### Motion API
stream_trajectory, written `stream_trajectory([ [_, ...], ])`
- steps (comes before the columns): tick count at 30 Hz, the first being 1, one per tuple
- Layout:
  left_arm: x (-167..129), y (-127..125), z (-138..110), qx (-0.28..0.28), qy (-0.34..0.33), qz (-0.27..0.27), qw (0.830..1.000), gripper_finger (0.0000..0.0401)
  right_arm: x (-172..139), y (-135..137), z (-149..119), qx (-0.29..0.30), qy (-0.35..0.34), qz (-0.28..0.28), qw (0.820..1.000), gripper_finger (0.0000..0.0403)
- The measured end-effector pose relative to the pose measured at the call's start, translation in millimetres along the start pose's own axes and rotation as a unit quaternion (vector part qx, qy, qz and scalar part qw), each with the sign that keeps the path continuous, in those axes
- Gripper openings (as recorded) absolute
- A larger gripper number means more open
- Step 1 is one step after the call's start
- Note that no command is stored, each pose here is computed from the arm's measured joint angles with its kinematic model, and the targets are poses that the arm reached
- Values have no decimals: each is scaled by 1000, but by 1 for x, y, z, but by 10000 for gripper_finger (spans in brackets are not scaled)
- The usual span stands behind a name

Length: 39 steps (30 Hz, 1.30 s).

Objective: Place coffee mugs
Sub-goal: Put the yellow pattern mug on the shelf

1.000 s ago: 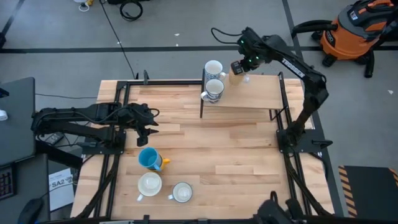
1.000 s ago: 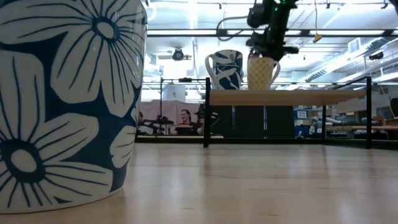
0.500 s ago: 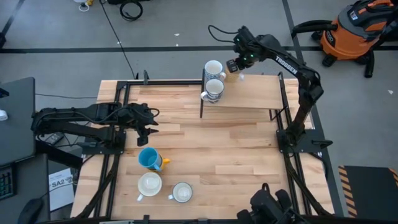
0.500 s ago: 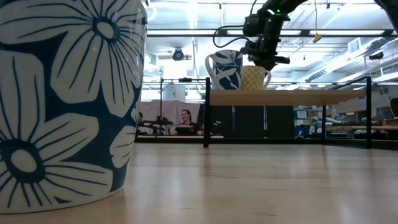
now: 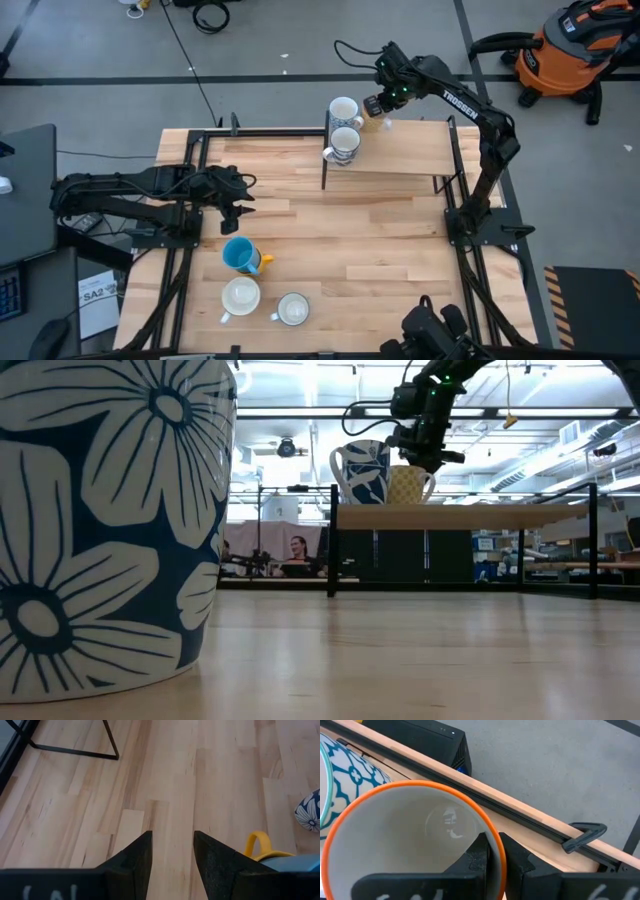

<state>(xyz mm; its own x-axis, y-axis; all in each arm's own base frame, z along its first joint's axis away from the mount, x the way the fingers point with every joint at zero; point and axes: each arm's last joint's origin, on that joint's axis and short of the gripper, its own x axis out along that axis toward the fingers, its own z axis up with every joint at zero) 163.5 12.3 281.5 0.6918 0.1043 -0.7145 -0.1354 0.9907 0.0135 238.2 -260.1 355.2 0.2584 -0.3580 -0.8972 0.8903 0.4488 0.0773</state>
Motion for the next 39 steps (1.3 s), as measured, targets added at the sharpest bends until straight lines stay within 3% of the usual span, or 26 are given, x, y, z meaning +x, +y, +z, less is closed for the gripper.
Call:
stream_trajectory([
  [9,0,0,0,0,0,0,1000,149,0,0,0,0,1,2,1000,60],
  [30,0,0,0,0,0,0,1000,149,0,1,1,-13,-7,6,1000,65],
  [39,0,0,0,0,0,0,1000,149,0,2,5,-12,-28,11,999,104],
])
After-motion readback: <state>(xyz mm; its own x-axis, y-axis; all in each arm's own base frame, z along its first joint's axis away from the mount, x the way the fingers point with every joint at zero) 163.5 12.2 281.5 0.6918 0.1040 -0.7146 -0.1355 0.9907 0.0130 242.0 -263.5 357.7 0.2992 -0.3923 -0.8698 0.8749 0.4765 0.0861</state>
